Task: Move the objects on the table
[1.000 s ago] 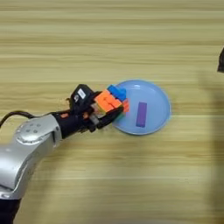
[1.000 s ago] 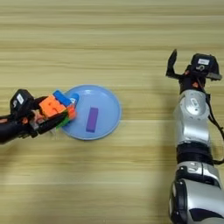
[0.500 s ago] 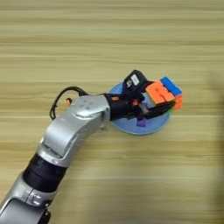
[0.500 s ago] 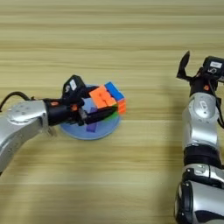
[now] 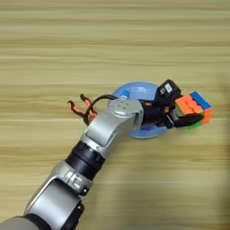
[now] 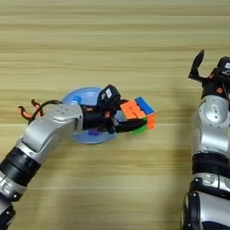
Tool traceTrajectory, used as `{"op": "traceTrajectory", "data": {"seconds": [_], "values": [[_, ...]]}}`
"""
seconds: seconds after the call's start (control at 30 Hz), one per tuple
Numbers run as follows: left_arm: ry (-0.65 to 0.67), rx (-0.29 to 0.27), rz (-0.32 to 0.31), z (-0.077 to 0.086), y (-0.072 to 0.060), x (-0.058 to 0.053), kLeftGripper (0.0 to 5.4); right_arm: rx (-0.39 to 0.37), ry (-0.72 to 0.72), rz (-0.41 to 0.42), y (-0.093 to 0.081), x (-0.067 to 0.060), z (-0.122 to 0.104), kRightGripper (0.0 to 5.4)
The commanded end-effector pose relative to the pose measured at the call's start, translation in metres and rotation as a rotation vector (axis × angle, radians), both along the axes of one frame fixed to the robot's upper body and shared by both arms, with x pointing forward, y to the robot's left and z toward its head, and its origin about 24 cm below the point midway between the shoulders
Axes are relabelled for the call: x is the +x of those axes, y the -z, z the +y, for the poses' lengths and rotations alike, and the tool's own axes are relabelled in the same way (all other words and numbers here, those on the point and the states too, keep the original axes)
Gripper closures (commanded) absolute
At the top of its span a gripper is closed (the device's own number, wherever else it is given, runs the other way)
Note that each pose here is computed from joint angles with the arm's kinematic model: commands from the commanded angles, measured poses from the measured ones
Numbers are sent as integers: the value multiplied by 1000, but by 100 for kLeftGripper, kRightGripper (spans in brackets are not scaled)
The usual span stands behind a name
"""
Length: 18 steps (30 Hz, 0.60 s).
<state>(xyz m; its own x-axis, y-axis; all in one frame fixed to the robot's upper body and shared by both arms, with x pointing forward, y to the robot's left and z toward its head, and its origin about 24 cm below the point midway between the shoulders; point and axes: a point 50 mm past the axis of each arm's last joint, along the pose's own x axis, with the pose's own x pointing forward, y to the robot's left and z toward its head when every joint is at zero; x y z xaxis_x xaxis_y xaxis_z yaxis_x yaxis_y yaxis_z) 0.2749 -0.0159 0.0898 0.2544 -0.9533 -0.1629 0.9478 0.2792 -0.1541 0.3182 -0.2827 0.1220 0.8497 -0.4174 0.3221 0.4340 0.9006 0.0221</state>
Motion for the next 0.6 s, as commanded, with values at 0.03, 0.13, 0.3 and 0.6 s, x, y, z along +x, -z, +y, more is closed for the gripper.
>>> {"op": "traceTrajectory", "data": {"seconds": [0.03, 0.13, 0.3, 0.6], "values": [[20, 52, -9, -15, 12, 3, 209, 18, 10, 5, 1, -2, -1, 0], [40, 72, -19, -24, 18, 1, 209, 20, 8, 5, 2, -2, 0, 0], [73, 99, -48, -35, 21, -3, 209, 24, 9, 3, 2, -3, 1, 0], [95, 117, -66, -41, 23, -6, 209, 30, 10, 3, 2, -4, 2, 0]]}}
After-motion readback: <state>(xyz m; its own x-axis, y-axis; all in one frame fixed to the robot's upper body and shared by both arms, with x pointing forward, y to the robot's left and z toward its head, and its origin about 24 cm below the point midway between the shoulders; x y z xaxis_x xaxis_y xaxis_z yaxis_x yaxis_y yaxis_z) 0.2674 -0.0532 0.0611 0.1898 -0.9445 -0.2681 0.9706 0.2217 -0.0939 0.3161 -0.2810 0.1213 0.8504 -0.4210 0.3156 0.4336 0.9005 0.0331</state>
